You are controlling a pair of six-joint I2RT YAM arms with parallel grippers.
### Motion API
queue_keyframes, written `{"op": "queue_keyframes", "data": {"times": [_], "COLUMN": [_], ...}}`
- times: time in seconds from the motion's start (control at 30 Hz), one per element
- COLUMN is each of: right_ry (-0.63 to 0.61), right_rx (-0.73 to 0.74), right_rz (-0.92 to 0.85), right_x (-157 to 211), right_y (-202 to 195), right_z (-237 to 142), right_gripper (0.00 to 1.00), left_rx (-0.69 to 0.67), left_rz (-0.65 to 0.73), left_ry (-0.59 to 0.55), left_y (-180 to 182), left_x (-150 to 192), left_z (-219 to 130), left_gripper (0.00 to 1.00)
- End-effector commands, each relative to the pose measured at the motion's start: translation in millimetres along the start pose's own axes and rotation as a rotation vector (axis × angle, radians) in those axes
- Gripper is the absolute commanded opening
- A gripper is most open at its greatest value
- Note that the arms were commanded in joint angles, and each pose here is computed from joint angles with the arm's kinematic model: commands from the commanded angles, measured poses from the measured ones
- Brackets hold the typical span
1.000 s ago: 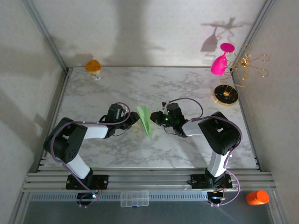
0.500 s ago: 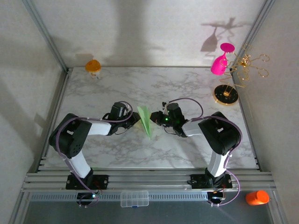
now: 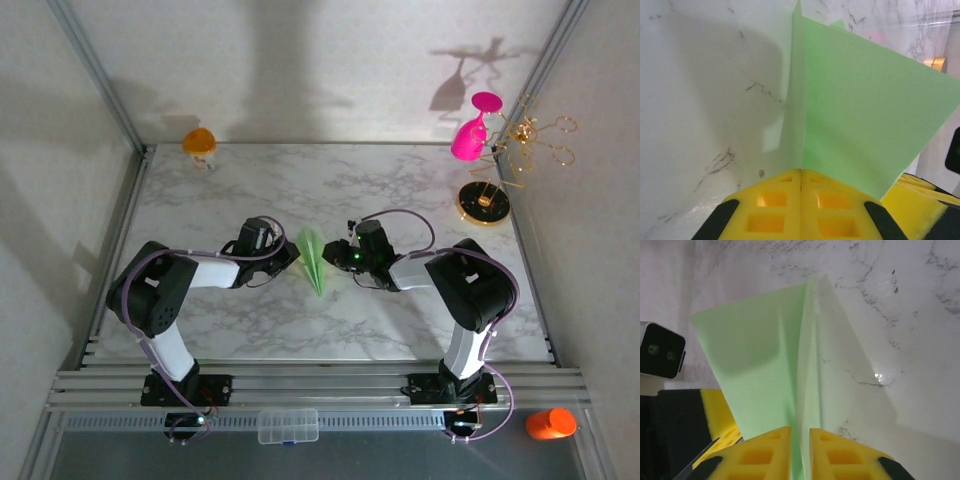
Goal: Fold a paper plane with a square sheet of paper (pick it up from the middle)
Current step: Turn over a paper plane at the center of the table.
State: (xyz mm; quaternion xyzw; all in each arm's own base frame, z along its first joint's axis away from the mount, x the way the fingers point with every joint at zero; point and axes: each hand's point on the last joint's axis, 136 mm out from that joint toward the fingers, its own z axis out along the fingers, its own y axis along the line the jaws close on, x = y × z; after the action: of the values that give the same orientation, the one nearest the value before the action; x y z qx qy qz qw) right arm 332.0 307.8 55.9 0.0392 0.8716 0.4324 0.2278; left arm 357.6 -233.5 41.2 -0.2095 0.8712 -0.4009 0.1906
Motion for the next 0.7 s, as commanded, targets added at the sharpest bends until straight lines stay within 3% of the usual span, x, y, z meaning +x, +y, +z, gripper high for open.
{"op": "queue_keyframes", "data": {"times": [0.0, 0.5, 0.67], "right_ry": [-0.009, 0.088, 0.056], "right_rx": [0.027, 0.115, 0.125], "right_rz": [-0.052, -0.099, -0.11], "right_x": [-12, -9, -17], "right_y": [5, -11, -9], "right_z": [0, 23, 22], "right_gripper": [0.21, 0.23, 0.07], "left_rx": [0.004, -0.01, -0.018], "left_rz": [0.018, 0.041, 0.048], "left_ry": [0.006, 0.024, 0.017], "left_y": [-7, -5, -4], "left_x": [-1, 1, -1], "left_z": [4, 5, 2], "left_gripper": [0.0, 0.0, 0.0]}}
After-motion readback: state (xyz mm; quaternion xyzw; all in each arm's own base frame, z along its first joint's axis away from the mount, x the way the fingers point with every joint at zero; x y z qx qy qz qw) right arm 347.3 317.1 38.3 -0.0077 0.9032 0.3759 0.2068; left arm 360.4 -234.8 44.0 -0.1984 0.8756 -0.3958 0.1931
